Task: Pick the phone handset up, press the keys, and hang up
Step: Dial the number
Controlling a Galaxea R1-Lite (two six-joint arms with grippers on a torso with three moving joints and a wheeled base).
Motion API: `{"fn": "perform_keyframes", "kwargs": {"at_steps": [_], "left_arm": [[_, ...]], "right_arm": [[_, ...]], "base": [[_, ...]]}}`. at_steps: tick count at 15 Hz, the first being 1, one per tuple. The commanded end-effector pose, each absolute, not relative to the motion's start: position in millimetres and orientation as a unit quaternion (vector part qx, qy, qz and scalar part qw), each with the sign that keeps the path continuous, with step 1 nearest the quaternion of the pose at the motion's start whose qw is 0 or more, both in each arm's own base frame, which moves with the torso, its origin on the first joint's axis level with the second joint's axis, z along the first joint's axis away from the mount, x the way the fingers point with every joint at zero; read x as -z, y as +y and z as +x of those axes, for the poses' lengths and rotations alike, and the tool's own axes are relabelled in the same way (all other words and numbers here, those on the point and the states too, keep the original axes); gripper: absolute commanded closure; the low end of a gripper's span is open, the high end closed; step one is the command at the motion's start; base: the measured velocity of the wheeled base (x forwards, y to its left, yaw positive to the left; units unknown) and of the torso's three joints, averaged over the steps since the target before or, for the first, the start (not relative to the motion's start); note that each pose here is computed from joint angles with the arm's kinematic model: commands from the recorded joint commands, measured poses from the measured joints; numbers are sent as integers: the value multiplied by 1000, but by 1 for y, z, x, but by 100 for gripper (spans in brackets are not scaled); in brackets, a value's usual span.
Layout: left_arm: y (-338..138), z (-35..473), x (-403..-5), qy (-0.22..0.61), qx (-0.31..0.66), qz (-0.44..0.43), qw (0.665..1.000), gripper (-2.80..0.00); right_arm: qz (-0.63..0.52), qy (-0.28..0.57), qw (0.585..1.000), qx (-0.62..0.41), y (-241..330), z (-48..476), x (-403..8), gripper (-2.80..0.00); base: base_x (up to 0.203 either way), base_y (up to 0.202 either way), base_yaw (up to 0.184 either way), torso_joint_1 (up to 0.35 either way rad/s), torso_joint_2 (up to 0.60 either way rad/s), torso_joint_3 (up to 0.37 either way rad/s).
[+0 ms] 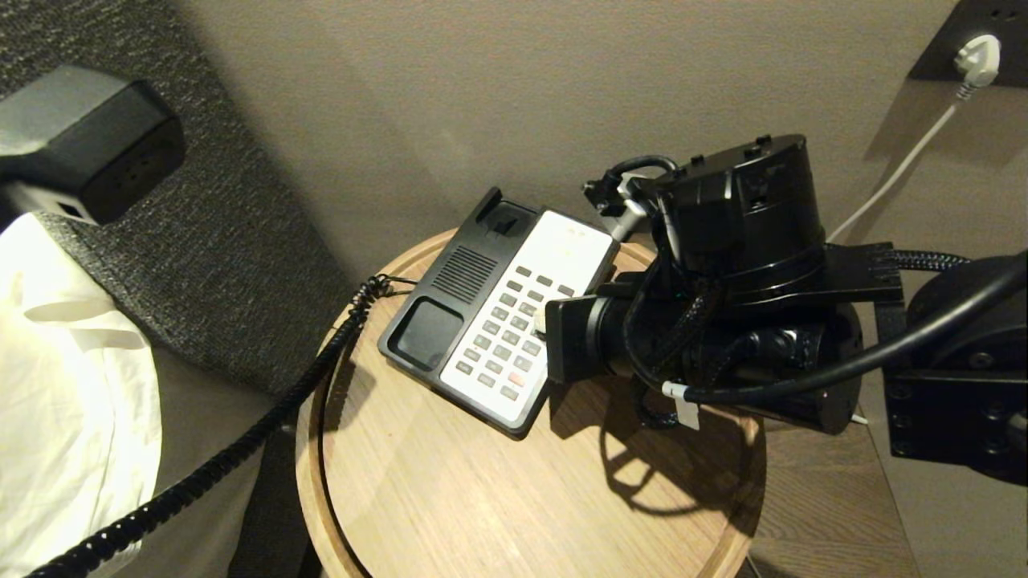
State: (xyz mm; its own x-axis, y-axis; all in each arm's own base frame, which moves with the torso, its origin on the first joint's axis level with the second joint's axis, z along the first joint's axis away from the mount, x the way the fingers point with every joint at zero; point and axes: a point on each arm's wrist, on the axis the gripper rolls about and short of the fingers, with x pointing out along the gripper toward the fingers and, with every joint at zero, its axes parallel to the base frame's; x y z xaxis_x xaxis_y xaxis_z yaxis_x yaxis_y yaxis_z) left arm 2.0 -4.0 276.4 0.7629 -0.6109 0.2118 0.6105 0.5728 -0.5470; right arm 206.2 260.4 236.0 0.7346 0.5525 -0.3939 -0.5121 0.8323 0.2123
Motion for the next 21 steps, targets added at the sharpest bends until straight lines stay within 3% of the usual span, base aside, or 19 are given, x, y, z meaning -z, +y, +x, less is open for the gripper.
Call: {"fn": "perform_keyframes", "kwargs": {"at_steps": [1,7,21], "left_arm": [[-4,2,-276,2,344,-310,886,0],[-4,3,-275,4,344,-309,887,0],[-5,3,-274,5,343,-309,887,0]], "right_arm": [[50,219,931,-288,260,206,-240,0],[66,205,922,-322,270,189,-251,0],[41,238,920,-310,264,182,-232,0]], "base": [[0,0,0,0,0,0],[0,0,0,0,0,0],[0,0,0,0,0,0]]}}
